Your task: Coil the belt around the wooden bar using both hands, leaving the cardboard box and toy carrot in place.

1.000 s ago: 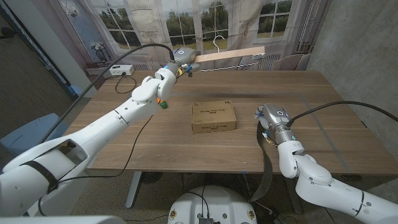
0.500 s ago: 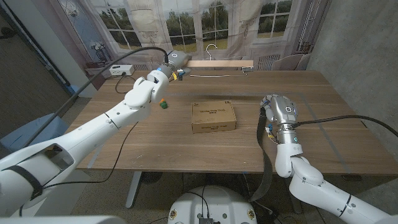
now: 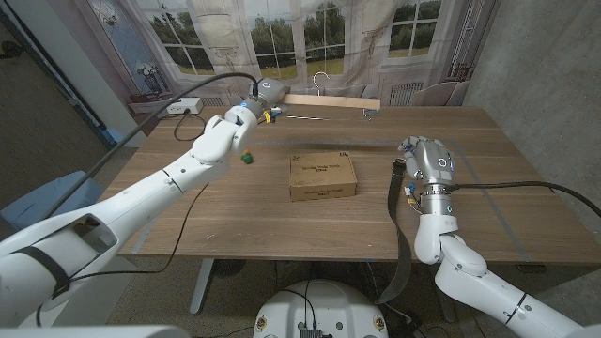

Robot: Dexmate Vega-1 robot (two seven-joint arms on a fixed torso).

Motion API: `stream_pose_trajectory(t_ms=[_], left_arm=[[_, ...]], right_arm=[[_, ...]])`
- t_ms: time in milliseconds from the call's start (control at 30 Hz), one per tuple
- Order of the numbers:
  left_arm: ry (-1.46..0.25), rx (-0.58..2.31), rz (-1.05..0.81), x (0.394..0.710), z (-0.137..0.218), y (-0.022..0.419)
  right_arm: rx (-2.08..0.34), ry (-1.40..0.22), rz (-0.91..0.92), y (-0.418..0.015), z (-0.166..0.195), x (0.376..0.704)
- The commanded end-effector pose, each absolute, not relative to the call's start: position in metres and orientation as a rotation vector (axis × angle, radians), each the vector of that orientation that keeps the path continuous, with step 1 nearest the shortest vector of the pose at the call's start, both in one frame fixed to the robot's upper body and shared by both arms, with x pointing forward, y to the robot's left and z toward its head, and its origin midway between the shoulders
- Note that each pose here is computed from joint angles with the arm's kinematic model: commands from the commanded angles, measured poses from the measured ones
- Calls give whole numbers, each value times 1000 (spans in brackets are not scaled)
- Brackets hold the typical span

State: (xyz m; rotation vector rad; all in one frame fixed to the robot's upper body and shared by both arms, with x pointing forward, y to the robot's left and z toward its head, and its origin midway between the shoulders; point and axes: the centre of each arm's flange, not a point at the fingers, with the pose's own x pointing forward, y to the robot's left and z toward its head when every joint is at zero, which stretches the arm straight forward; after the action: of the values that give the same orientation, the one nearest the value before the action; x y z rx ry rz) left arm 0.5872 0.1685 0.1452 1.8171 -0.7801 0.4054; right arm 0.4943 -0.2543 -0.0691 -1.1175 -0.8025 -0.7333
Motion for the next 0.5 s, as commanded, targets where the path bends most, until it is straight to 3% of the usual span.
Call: stream_pose_trajectory(t_ms=[33, 233, 500], left_arm=[[-794, 1623, 310, 591, 159, 167], [-675, 1569, 243, 584, 172, 182], [-528, 1851, 409, 565, 177, 192]], right_arm=[[-1091, -765, -630, -258, -60, 490], [-1019, -724, -510, -262, -55, 488], [-1006, -653, -463, -250, -54, 473]])
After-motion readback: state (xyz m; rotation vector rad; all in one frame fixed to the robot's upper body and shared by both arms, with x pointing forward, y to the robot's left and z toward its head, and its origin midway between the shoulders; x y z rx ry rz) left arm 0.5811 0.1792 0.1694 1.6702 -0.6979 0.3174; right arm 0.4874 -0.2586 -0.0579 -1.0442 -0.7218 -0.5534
